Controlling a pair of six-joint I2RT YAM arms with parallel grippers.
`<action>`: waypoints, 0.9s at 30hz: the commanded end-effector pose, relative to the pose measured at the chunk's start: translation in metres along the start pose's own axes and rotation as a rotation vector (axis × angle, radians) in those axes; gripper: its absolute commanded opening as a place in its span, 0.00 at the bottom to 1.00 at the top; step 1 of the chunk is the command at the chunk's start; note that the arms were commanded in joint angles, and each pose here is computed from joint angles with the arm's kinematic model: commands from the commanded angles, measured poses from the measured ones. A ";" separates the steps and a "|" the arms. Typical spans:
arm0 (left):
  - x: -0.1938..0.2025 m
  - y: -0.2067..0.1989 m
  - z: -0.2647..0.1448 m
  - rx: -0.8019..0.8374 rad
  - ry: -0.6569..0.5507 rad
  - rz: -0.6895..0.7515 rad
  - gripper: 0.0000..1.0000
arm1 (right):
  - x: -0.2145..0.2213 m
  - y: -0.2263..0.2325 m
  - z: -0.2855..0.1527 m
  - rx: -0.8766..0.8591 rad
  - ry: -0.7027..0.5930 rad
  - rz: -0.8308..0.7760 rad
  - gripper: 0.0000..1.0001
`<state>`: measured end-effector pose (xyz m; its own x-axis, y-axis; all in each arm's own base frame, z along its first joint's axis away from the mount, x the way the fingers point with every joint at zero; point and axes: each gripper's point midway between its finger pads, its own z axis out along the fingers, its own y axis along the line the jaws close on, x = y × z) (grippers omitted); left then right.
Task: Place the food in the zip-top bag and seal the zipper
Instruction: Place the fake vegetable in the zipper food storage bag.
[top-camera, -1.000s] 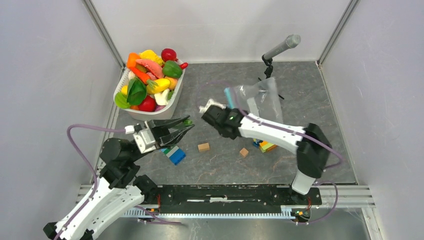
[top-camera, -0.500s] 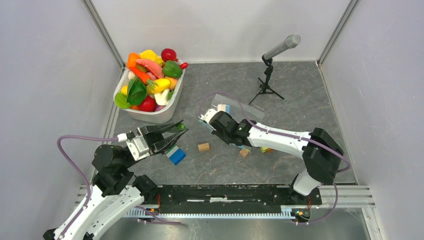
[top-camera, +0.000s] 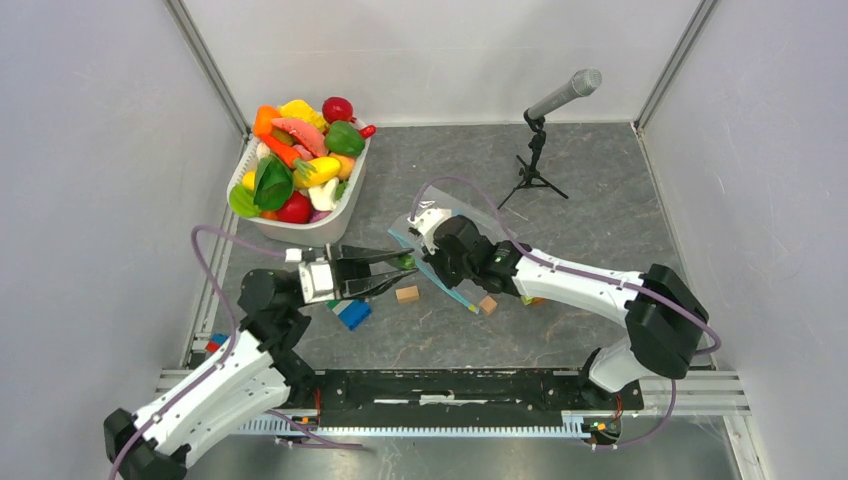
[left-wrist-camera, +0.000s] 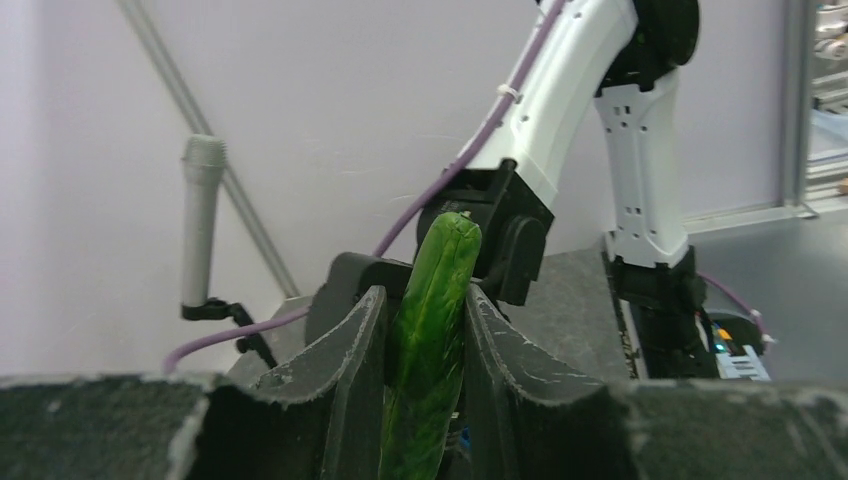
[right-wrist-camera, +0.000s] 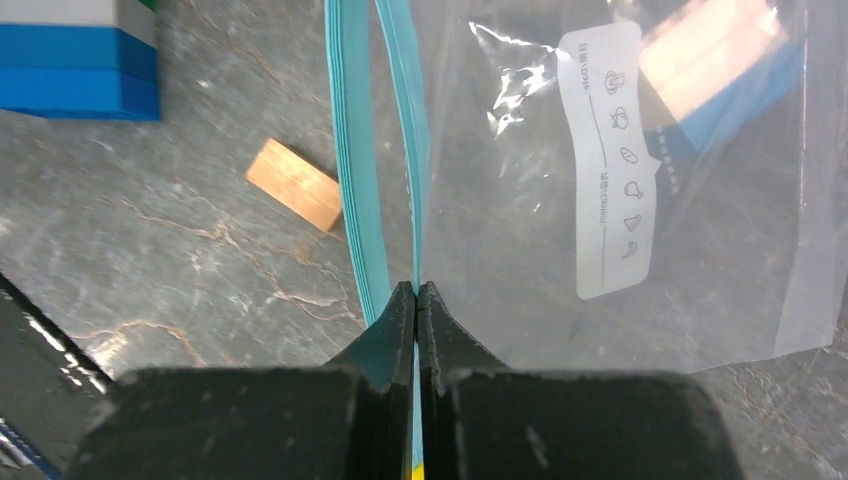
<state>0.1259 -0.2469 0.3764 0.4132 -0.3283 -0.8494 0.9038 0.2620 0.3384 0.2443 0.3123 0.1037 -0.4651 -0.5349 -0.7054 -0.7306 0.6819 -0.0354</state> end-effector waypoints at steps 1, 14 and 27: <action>-0.028 -0.015 0.008 0.115 -0.136 0.044 0.06 | -0.029 0.013 -0.013 -0.089 -0.114 0.054 0.00; -0.019 -0.028 0.012 0.207 -0.245 0.054 0.02 | -0.044 0.027 -0.026 -0.193 -0.166 0.102 0.00; 0.016 -0.022 0.003 0.203 -0.189 0.005 0.02 | -0.053 0.029 -0.035 -0.209 -0.179 0.108 0.00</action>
<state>0.1187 -0.2652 0.3512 0.3934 -0.4661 -0.7924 0.9114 0.0848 0.4026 0.2275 0.3349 0.1363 -0.4921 -0.4108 -0.7675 -0.7681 0.6199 0.1606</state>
